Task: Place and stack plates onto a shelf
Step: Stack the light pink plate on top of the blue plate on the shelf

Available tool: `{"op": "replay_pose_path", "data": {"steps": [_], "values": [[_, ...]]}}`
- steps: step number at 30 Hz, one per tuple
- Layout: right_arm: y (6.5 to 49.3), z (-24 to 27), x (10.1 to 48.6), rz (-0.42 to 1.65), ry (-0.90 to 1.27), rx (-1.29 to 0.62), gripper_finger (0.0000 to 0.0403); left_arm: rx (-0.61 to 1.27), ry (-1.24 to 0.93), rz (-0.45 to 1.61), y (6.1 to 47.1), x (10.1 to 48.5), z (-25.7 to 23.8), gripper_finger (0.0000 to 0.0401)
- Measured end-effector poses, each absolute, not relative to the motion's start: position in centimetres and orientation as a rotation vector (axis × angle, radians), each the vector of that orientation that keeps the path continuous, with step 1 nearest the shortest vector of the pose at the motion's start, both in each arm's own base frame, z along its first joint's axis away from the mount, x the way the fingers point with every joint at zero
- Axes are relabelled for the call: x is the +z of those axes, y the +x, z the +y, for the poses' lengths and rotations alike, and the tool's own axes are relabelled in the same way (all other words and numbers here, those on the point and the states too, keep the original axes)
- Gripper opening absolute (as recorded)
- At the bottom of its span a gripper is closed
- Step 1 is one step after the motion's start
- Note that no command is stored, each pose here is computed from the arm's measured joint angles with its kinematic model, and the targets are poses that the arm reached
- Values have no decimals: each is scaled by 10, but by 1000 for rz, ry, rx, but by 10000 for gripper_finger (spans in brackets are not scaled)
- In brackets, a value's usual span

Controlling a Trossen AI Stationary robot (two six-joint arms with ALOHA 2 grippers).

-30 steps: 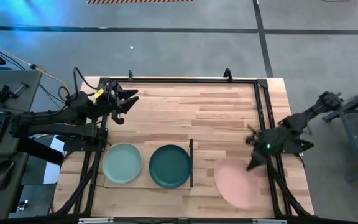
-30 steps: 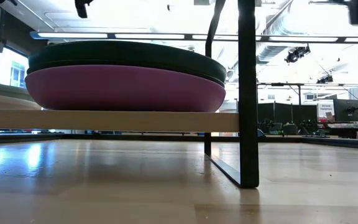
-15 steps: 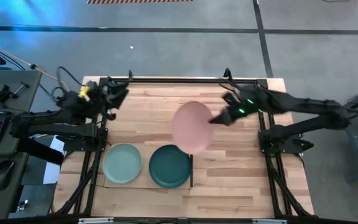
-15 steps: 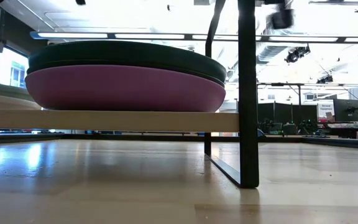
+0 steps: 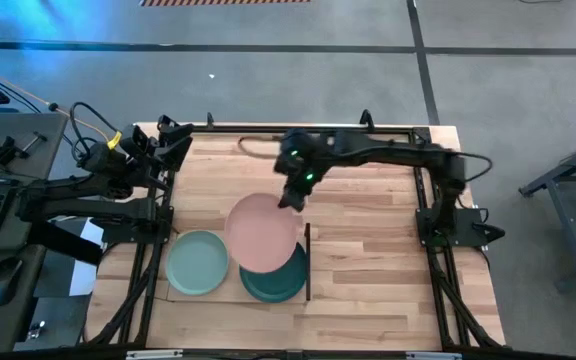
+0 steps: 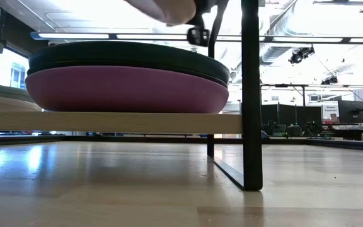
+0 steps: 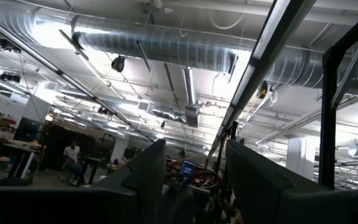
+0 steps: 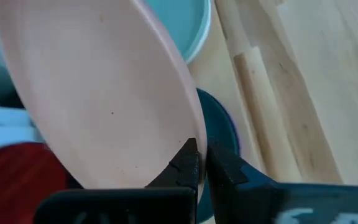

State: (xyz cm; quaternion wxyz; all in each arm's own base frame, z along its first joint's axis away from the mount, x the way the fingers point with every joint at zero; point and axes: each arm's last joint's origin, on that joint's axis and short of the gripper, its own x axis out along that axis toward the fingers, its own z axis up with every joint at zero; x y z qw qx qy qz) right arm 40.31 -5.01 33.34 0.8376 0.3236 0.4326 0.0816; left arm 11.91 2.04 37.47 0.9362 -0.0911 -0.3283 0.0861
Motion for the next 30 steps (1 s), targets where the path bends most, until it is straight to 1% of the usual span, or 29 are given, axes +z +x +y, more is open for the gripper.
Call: {"op": "replay_pose_path", "data": {"steps": [6,15,23,30], "values": [[433,-32,310,1016,582,173,0,176,-186,-671,119,375,20,156],[441,-7,269,1148,517,218,0,174,-187,-670,119,375,20,156],[439,1,257,1226,459,180,0,175,-187,-667,119,374,20,156],[439,4,257,1225,442,196,0,178,-188,-644,121,373,21,156]]}}
